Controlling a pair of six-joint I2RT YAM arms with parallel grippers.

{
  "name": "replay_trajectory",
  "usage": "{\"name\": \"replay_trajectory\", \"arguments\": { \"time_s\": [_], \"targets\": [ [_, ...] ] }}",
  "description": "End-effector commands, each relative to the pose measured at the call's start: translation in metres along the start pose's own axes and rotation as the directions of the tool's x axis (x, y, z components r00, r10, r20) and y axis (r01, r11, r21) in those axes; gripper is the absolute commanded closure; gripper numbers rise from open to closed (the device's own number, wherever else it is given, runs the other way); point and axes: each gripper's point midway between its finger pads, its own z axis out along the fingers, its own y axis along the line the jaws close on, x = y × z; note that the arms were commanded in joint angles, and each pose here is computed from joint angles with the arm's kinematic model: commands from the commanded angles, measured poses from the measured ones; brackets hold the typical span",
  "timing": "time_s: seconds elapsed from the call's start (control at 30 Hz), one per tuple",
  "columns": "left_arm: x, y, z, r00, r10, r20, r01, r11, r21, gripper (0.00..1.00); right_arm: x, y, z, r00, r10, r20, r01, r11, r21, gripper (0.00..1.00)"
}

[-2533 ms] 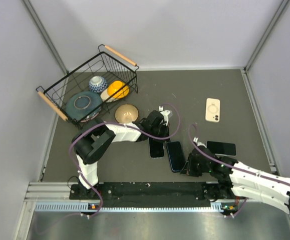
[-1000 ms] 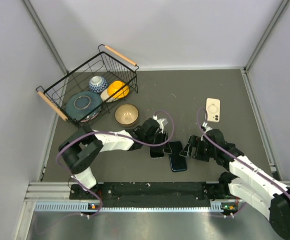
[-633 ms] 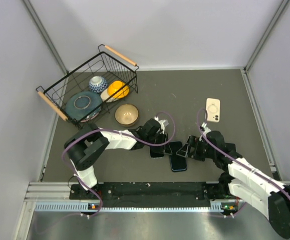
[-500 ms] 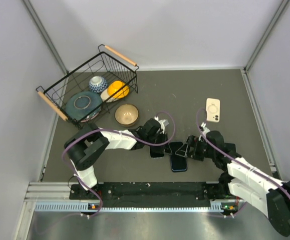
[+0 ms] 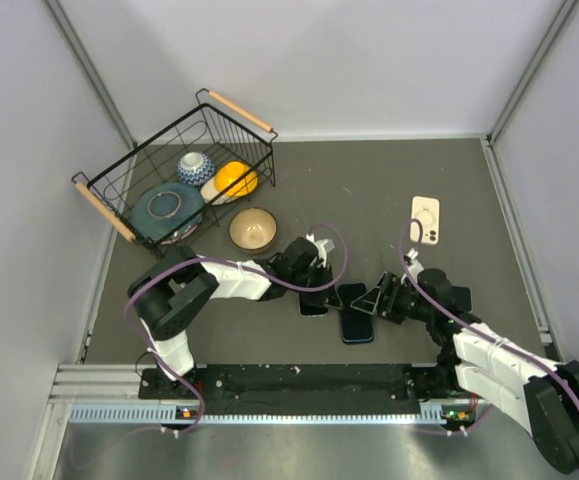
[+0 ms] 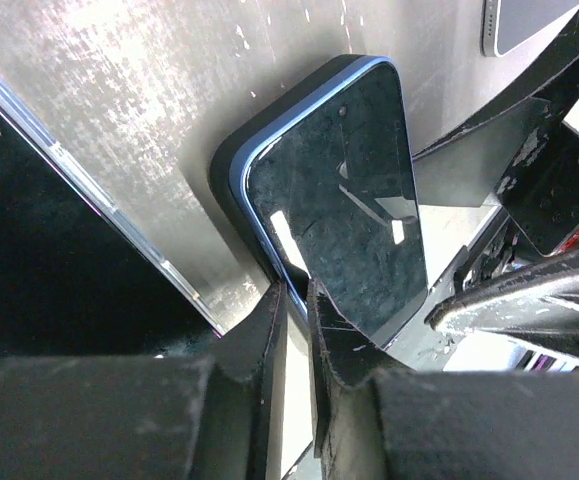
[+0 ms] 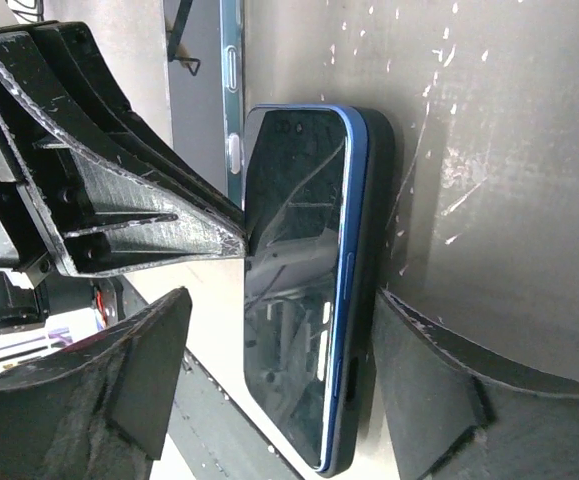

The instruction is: Put the phone into the phone case

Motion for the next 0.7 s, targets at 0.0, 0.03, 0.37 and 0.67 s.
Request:
{"name": "replay_trajectory", "arguments": {
  "time_s": [0.0, 0.03, 0.37, 0.67],
  "targets": [
    [0.007, -0.008, 0.002, 1.0, 0.024, 0.001, -0.024, 0.999, 0.046, 0.86, -0.012, 0.048, -0.009, 0.998, -0.058, 0.032, 0.063, 0.976, -0.21, 0.32],
    [0.008, -0.007, 0.001, 1.0, 0.022, 0.001, -0.022, 0.999, 0.046, 0.86, -0.013, 0.047, -0.009, 0.997, -0.062, 0.043, 0.07, 0.977, -0.201, 0.37],
    [0.007, -0.006, 0.001, 1.0, 0.023, 0.008, -0.023, 0.999, 0.042, 0.86, -0.017, 0.034, -0.013, 0.994, -0.085, 0.072, 0.093, 0.989, -0.119, 0.84],
    [0.013, 0.002, 0.005, 1.0, 0.028, -0.008, -0.028, 0.999, 0.03, 0.86, -0.011, 0.02, -0.003, 0.996, -0.094, 0.003, 0.094, 0.994, -0.06, 0.9]
  ]
}}
